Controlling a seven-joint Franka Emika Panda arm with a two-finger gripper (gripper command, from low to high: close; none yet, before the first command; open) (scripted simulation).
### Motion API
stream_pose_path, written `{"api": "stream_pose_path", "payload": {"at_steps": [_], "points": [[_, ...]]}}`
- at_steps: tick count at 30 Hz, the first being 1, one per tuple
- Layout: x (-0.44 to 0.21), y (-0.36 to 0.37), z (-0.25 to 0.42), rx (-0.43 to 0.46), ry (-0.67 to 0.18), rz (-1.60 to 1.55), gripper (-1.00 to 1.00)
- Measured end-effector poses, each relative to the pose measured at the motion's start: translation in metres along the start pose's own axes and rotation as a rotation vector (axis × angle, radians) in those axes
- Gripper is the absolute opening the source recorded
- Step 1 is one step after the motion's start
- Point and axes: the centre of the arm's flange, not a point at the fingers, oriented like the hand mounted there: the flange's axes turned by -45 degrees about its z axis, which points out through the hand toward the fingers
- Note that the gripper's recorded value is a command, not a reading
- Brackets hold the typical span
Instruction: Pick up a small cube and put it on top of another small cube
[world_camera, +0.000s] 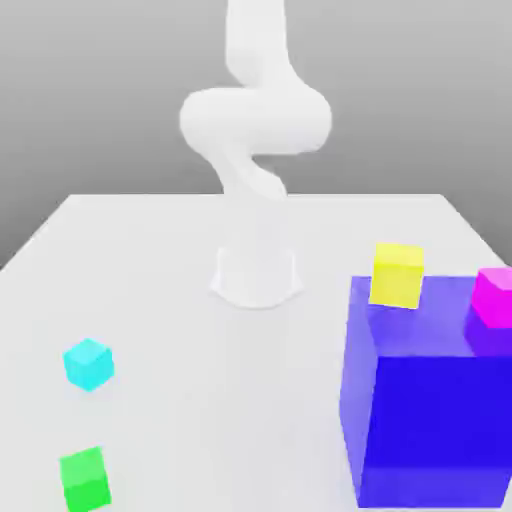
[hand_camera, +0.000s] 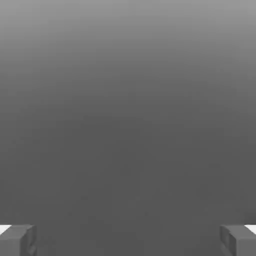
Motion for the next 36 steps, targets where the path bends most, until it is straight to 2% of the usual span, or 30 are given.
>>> {"api": "stream_pose_path", "payload": {"at_steps": [5, 10, 15, 21, 28, 29, 36], "points": [[-0.045, 0.069, 0.115, -0.105, -0.176, 0.083, 0.00], [-0.122, 0.140, 0.199, -0.168, -0.345, 0.182, 0.00], [-0.225, 0.197, 0.253, -0.194, -0.507, 0.297, 0.00], [-0.364, 0.232, 0.282, -0.179, -0.682, 0.465, 0.00], [-0.420, 0.232, 0.327, -0.172, -0.708, 0.483, 0.00], [-0.425, 0.232, 0.332, -0.172, -0.708, 0.483, -1.00], [-0.426, 0.231, 0.333, -0.171, -0.709, 0.484, -1.00]]}}
